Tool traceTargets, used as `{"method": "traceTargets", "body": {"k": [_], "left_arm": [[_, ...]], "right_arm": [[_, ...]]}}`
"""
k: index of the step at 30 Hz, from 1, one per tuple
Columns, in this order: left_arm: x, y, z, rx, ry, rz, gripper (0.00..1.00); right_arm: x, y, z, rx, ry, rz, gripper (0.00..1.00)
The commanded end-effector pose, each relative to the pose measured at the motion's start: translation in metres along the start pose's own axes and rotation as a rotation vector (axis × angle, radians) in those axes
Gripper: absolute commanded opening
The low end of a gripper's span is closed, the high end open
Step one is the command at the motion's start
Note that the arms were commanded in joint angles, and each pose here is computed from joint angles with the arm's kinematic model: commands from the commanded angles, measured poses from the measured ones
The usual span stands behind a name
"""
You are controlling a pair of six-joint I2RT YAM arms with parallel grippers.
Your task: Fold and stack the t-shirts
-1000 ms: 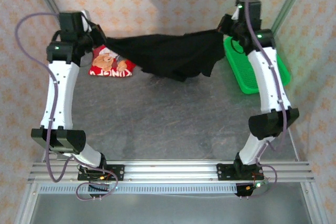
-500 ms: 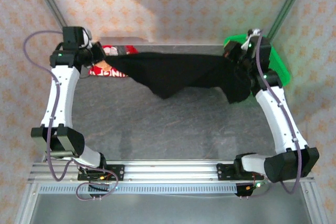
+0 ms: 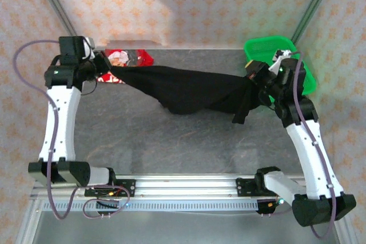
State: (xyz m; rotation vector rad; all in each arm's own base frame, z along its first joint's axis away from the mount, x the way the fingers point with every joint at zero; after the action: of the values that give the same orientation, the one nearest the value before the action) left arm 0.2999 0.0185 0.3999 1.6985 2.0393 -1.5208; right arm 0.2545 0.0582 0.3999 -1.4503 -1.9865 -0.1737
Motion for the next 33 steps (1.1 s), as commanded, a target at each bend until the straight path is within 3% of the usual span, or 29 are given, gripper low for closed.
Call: {"method": "traceTargets", "body": {"k": [1, 7, 13, 22, 30, 31, 33], "left_arm": [[-0.004, -0.035, -0.006, -0.094, -0.024, -0.023, 0.0], [-0.009, -0.071, -0.012, -0.223, -0.021, -0.024, 0.0], [0.002, -0.039, -0.015, -0.216, -0.039, -0.084, 0.0], [0.011, 0.09, -0.024, -0.136, -0.005, -0.169, 0.0], [0.015, 0.212, -0.022, 0.018, 0.05, -0.222, 0.0], [0.017, 0.228, -0.017, 0.059, 0.046, -0.22, 0.01], [0.016, 0.241, -0.013, 0.105, 0.022, -0.214, 0.22]], "right_arm": [[0.015, -0.02, -0.009, -0.027, 0.047, -0.073, 0.0], [0.018, -0.036, 0.0, 0.017, 0.064, -0.079, 0.0], [0.0, -0.013, 0.017, 0.11, 0.092, -0.016, 0.0], [-0.036, 0.063, 0.028, 0.232, 0.05, 0.107, 0.0], [-0.08, 0.143, 0.04, 0.307, -0.021, 0.245, 0.0], [-0.084, 0.152, 0.042, 0.319, -0.026, 0.249, 0.0], [-0.093, 0.166, 0.047, 0.344, -0.028, 0.28, 0.0]]}}
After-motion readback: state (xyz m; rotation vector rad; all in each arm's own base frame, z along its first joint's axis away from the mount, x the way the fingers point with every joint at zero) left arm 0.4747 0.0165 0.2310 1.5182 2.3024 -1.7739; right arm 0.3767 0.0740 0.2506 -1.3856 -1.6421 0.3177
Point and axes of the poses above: each hand's point on the last joint's axis, 136 mm out from that joint toward the fingers, its own y axis out along the fingers, its own x axis along the line the jaws close on, z = x × y, the point moved 8 cm from there along -y, back along the fingers, and after that the axes turned 14 degrees about -y, right-handed, at the moved point
